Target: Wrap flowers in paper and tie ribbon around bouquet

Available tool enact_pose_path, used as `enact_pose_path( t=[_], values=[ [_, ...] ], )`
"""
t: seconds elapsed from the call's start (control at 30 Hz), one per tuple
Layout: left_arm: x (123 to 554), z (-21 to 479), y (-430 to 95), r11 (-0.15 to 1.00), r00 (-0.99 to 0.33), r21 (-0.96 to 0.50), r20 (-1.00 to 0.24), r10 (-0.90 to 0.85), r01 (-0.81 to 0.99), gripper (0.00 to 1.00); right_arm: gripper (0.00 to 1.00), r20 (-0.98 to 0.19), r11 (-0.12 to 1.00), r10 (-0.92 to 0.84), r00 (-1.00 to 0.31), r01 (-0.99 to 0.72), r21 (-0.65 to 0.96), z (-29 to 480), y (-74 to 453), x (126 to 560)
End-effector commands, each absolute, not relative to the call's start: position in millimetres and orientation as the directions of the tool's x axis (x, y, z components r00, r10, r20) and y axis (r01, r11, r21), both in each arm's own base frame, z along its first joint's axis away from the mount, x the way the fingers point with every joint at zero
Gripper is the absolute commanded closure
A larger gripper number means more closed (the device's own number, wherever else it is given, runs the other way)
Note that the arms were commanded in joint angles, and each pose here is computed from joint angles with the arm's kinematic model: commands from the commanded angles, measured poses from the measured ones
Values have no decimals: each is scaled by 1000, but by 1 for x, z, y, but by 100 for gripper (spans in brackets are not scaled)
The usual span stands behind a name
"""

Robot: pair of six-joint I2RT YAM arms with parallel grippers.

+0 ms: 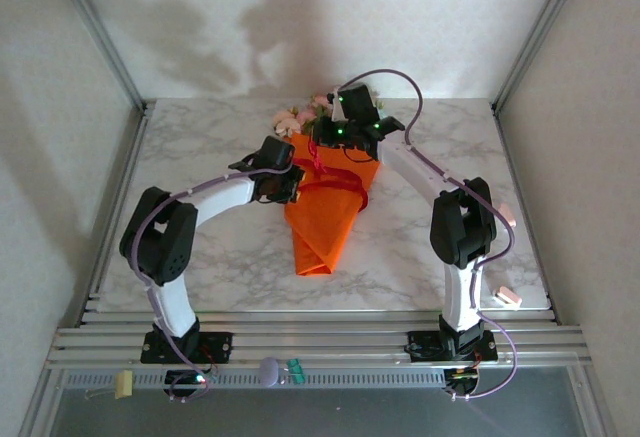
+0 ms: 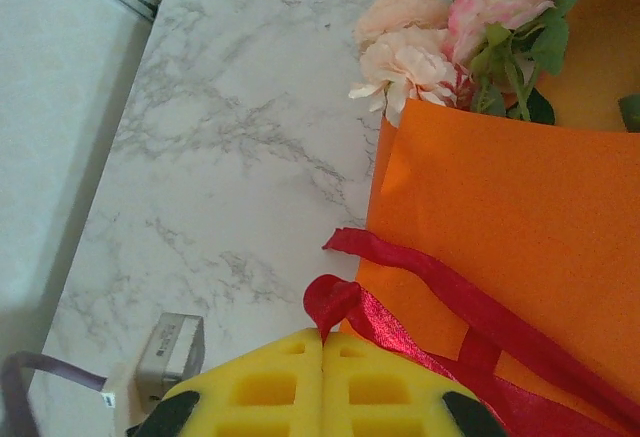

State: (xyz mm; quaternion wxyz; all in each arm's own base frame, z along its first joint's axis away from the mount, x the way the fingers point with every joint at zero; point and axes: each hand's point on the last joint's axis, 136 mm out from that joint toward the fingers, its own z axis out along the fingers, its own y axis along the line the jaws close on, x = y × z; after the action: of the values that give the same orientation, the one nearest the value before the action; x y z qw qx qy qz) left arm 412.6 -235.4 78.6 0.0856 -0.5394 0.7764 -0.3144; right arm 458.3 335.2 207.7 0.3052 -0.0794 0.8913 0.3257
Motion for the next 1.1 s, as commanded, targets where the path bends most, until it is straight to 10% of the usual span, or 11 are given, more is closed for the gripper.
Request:
enact_pose_path(
  t=[0.0, 0.33, 0.63, 1.07],
  values=[
    [415, 66, -251, 128, -334, -528, 316, -888, -839, 59, 100, -620, 785, 48, -783, -354, 508, 221, 329, 450],
    [429, 48, -250, 62, -264, -521, 323, -909, -851, 62, 100, -623, 787, 39, -781, -360, 501, 222, 326, 446],
    [435, 62, -250, 88, -312, -581, 296, -903, -809, 100, 100, -594, 790, 69, -801, -320, 523, 211, 327, 449],
    [397, 101, -261, 117, -424, -658, 328, -844, -744, 100, 100, -513, 825, 89, -854, -225, 518, 170, 340, 457]
  ],
)
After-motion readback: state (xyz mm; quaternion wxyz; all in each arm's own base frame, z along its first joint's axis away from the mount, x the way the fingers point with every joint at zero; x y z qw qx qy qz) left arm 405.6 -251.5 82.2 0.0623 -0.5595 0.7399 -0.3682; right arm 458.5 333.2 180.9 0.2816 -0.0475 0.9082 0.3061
